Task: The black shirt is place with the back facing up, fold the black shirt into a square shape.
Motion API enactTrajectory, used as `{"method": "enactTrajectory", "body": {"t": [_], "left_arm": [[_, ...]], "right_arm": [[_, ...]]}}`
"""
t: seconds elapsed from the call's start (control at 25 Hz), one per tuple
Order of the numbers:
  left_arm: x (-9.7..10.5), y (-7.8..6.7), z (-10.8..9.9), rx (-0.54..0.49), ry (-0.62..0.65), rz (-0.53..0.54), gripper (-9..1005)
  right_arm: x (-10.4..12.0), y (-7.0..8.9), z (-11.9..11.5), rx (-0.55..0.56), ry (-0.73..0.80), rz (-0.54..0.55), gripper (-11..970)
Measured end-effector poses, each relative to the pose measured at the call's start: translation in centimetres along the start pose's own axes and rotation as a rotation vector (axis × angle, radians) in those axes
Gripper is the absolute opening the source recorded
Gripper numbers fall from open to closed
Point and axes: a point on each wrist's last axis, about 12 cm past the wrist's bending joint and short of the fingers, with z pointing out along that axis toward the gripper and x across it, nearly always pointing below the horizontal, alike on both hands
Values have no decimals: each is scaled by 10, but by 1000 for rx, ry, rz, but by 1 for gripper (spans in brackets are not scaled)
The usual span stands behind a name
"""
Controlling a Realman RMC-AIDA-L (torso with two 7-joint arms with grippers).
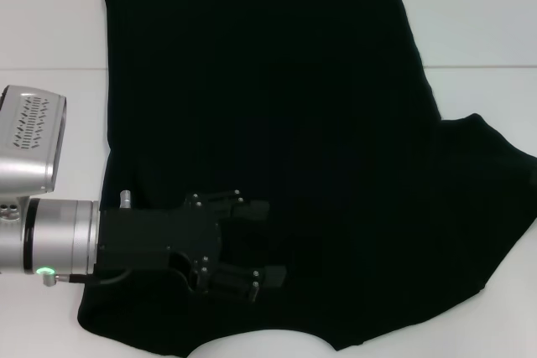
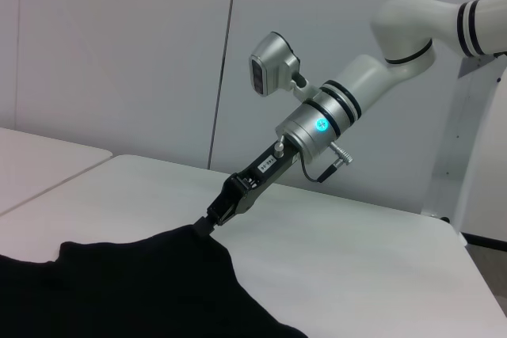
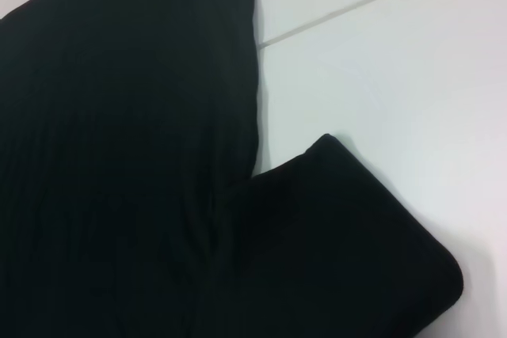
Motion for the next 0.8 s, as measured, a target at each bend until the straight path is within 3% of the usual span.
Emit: {"method": "enactTrajectory", "body": {"t": [0.12, 0.28, 0.48, 0.64, 0.8], "left_arm": [[0, 0, 0, 0, 0, 1, 949], [-2, 1, 0, 0, 2, 1, 949], [-4, 3, -1, -1, 4, -5, 949], [-4, 4, -1, -6, 6, -20, 949], [-4, 5, -1, -12, 8, -24, 950]], "right_arm": [[-6, 7, 2, -22, -7, -14, 3], [-21, 30, 9, -83, -3, -59, 4], [-36, 88, 38, -155, 94, -206, 6], [-35, 130, 62, -138, 207, -320, 10], [-33, 150, 73, -101, 253, -365, 13]]}}
